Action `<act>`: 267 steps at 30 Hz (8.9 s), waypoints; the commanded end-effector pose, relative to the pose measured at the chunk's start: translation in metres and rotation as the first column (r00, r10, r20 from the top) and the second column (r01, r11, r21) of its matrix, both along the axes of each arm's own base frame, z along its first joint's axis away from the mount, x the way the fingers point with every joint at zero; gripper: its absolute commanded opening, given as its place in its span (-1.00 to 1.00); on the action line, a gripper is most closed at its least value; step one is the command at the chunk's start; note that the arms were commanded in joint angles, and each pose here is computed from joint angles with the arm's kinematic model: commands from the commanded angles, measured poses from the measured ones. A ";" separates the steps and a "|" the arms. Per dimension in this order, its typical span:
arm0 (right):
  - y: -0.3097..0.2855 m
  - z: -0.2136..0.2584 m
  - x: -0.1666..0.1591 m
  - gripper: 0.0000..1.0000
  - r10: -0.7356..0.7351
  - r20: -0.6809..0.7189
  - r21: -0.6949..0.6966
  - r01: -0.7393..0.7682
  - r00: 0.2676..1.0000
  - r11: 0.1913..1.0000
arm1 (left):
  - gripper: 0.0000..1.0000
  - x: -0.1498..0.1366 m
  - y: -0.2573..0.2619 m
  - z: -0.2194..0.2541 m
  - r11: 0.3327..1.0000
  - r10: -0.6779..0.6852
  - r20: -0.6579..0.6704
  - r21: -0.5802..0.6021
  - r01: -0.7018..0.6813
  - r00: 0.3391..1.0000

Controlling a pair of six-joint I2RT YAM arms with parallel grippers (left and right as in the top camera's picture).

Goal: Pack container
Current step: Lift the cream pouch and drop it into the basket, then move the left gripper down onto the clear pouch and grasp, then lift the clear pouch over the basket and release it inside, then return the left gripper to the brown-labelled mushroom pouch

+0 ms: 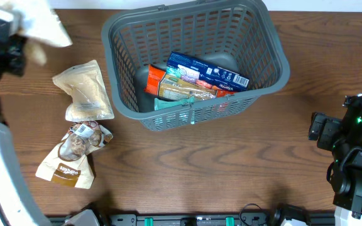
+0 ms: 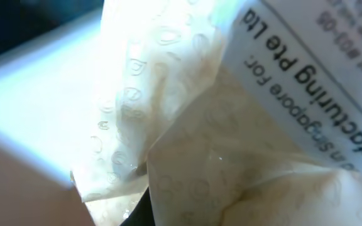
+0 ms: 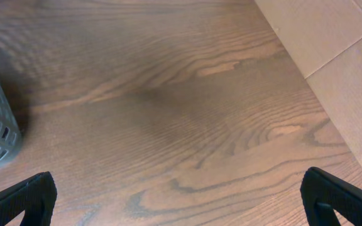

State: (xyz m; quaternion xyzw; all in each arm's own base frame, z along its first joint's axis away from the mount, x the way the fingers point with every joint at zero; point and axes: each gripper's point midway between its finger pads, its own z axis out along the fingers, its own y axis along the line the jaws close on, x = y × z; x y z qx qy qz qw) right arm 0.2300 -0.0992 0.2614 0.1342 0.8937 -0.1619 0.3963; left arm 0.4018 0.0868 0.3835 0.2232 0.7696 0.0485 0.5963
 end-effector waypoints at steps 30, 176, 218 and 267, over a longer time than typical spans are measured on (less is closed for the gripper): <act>0.007 -0.013 -0.008 0.98 0.020 -0.060 0.027 -0.018 0.998 0.999 | -0.89 -0.001 -0.301 -0.101 0.596 -0.800 -0.165 -0.340 0.728 0.577; 0.013 -0.021 -0.002 0.98 0.054 -0.081 0.066 -0.048 0.995 0.997 | -0.89 -0.026 -0.260 0.049 0.664 -0.704 0.062 -0.296 0.687 0.707; 0.014 -0.022 -0.001 0.99 0.055 -0.085 0.070 -0.050 0.995 0.996 | 0.97 0.049 -0.168 -0.014 0.960 0.022 -0.212 -0.268 -0.080 0.977; 0.030 -0.032 0.013 0.99 0.138 -0.086 0.161 -0.123 0.987 0.979 | 0.97 -0.212 -0.024 -0.233 0.903 0.293 -0.876 0.122 -0.412 0.384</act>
